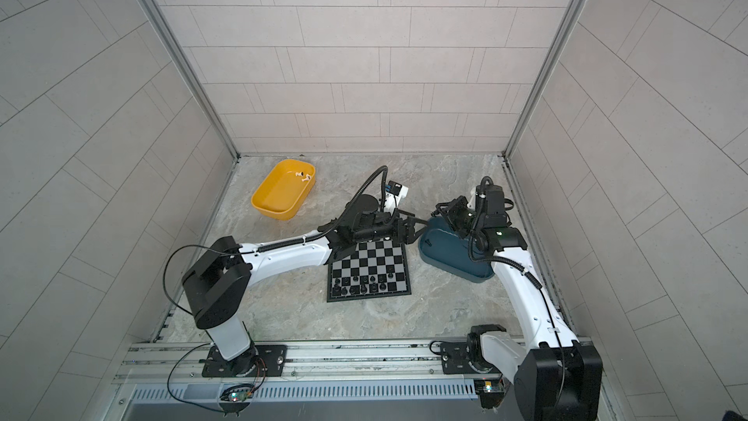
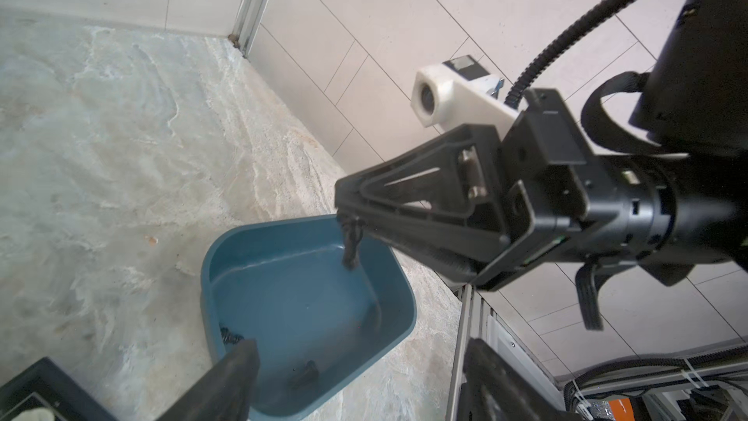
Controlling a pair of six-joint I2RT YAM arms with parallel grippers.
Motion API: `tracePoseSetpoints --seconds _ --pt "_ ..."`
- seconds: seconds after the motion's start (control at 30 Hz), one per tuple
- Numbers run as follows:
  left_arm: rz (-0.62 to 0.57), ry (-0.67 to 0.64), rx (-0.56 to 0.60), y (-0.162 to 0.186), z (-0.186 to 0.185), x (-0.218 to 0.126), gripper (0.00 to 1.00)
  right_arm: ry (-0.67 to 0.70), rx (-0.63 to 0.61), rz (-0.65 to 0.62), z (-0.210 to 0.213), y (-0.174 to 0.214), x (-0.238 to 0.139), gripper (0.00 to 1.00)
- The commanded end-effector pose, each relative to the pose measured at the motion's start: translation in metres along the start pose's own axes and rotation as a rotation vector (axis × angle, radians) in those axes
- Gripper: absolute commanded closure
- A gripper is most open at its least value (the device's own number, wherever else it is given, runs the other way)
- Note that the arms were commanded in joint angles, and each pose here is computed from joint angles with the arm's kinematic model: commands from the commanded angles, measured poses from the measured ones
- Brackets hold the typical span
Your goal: Set up the chess pieces on the board
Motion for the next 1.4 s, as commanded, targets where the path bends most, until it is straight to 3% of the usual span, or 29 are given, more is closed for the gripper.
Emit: tracePoseSetpoints --seconds 0.0,0.87,1.03,1.17,1.37 --pt "-0.056 0.062 0.015 -0.017 -0.007 0.007 0.22 -0.073 0.068 0.029 0.011 0.004 -0.002 0.94" --pt "-0.082 0.016 -0.063 -0.025 0.007 0.016 0.90 -0.153 0.129 0.085 0.016 0.013 0.003 0.95" --pt "-0.073 0.029 -0.086 -0.025 0.006 0.016 0.90 -0.163 0.131 0.085 0.018 0.013 0.003 0.95" --pt "-0.055 0.037 -0.098 -0.021 0.007 0.018 0.80 -0.166 0.132 0.084 0.018 0.013 0.004 0.95" --pt "-0.053 0.033 -0.106 -0.020 0.007 0.017 0.85 -0.172 0.132 0.083 0.018 0.013 0.004 0.95"
Point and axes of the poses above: each gripper's point midway between its finger pads, its own x axis out along the fingers, its own z axis along the line the jaws close on, y = z × x, the point moved 9 cm from there along -x, back along the fingers, and after that the axes turned 1 degree about -x, right-handed, at the moved point
